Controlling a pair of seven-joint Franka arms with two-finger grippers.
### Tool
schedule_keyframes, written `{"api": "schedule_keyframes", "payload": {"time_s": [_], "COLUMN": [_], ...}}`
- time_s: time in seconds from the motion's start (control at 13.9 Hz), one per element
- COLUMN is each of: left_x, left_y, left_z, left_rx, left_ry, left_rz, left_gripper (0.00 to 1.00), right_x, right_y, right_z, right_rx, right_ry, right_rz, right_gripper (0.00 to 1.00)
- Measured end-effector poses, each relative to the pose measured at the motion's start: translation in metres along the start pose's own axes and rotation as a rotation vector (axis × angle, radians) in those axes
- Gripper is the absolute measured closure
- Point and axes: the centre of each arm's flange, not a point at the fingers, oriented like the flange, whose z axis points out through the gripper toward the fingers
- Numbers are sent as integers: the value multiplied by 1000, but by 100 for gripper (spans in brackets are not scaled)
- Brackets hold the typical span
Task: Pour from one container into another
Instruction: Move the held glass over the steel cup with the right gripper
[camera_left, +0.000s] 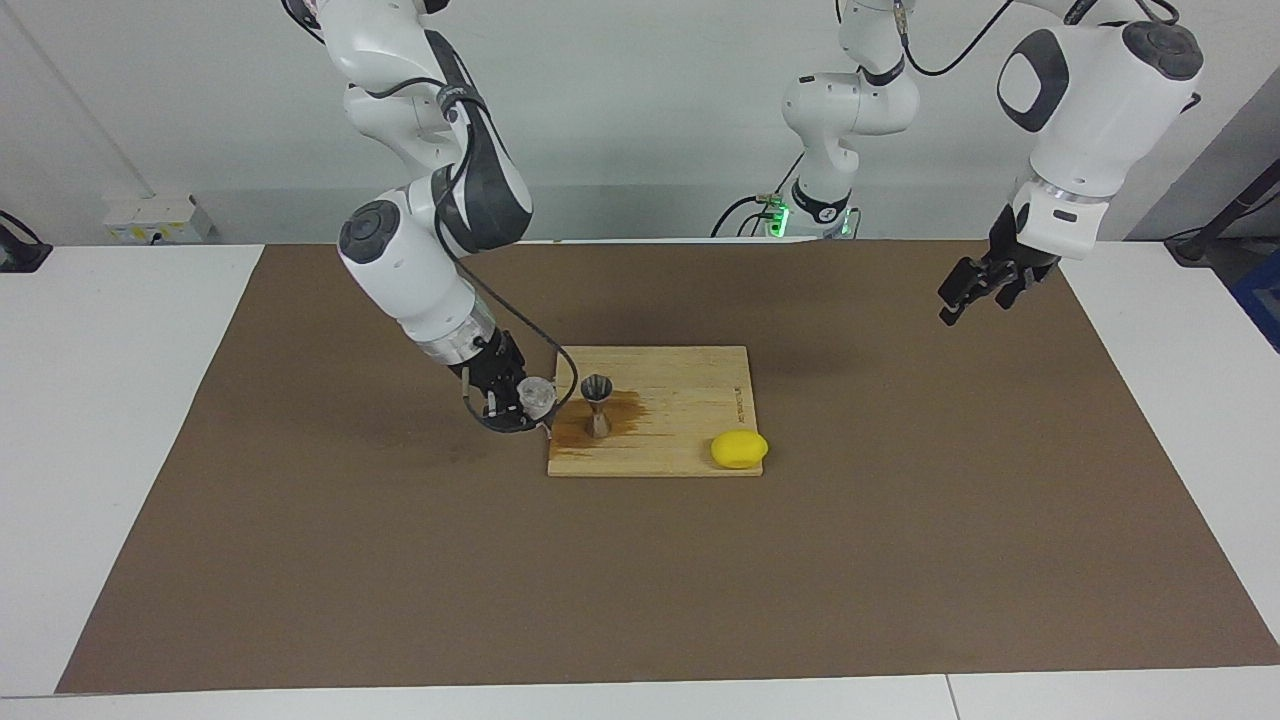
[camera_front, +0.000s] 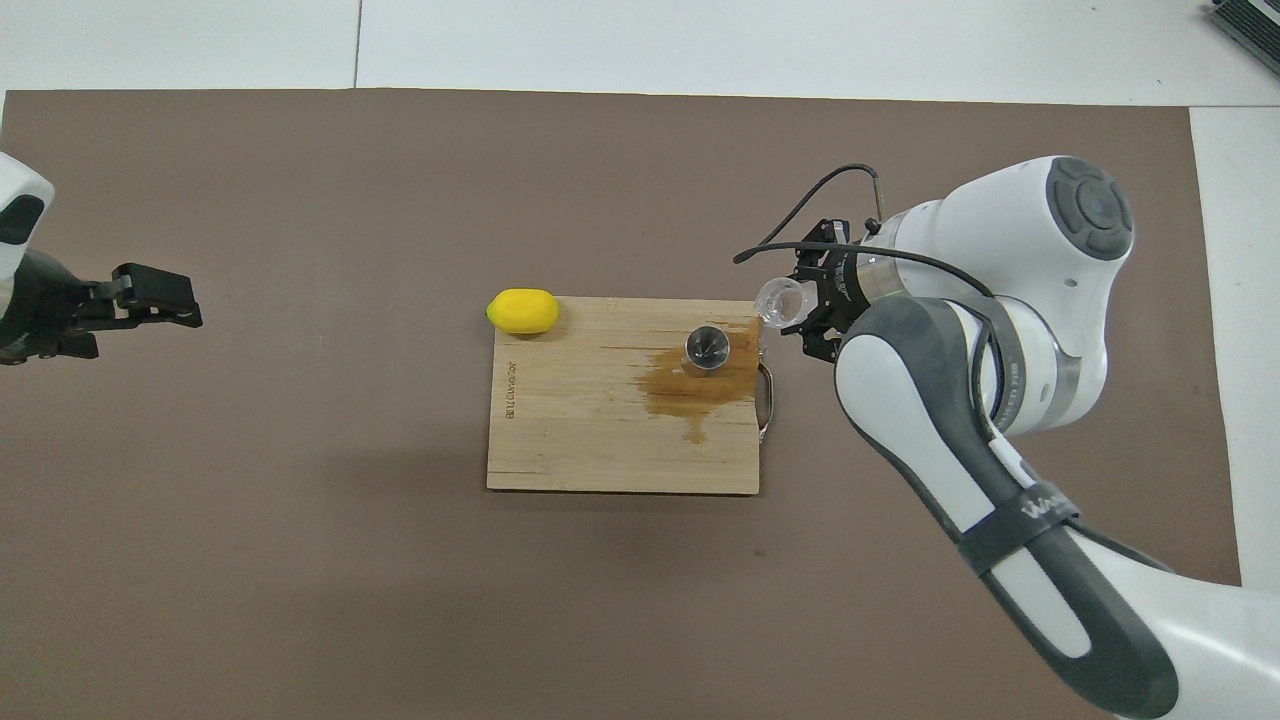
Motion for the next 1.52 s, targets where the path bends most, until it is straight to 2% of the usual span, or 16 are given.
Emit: {"api": "schedule_keyframes", "payload": {"time_s": [0.36, 0.87, 1.52], "left_x": [-2, 2, 4], "left_y": [7, 8, 6], "left_z": [0, -35, -32], "left_rx": [12, 1, 1], "left_ry": [-6, -26, -35], "left_rz": [18, 29, 28], "left_gripper": [0, 0, 0], "right_x": [-40, -52, -84], "right_y": [13, 18, 35], "right_z": [5, 7, 8], "right_rx": [26, 68, 87], "right_ry": [110, 259, 430], "right_rz": [-78, -218, -396], "right_gripper": [49, 49, 49]}}
